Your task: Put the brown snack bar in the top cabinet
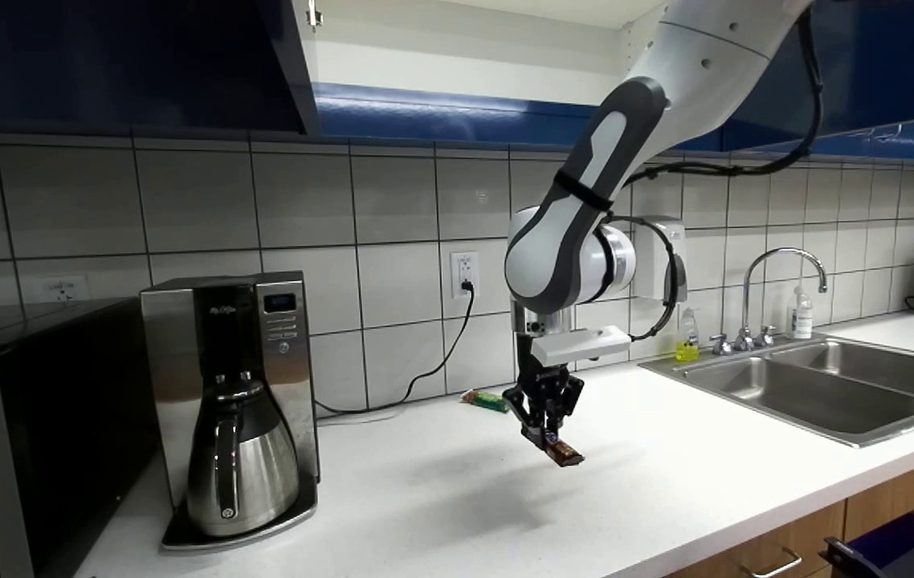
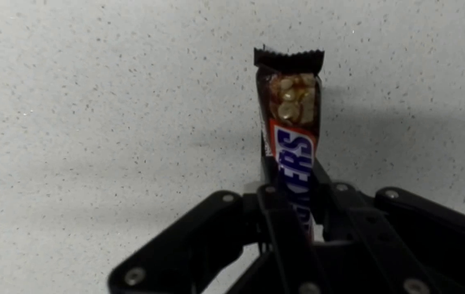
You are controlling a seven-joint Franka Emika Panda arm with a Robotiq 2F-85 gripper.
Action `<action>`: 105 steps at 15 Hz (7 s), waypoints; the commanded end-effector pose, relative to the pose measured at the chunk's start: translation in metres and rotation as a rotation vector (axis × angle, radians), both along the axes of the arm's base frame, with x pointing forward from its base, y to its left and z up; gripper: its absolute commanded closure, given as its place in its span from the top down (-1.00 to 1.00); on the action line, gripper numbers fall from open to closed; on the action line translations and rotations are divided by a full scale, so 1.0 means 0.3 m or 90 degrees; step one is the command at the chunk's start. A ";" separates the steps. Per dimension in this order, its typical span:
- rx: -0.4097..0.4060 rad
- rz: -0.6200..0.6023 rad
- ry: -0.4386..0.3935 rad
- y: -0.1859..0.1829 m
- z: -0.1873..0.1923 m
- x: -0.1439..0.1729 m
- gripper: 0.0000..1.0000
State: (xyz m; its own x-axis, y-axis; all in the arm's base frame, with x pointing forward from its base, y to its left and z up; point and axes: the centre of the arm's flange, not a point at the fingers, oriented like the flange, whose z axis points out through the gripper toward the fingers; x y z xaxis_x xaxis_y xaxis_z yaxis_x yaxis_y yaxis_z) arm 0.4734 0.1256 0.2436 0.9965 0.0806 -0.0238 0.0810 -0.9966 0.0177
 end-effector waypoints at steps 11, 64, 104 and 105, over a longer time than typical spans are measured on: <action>0.011 0.126 -0.074 -0.161 0.573 -0.292 -0.90; 0.011 -0.024 -0.326 -0.329 1.941 0.447 -0.90; 0.058 -0.027 -0.317 -0.321 1.889 -0.090 1.00; 0.061 -0.022 -0.312 -0.318 1.876 -0.130 1.00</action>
State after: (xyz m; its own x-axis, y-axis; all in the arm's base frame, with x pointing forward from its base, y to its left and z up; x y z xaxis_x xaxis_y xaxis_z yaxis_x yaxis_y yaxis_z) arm 0.4943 0.0277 0.8425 0.8869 0.0140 0.4618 0.0278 -0.9993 -0.0231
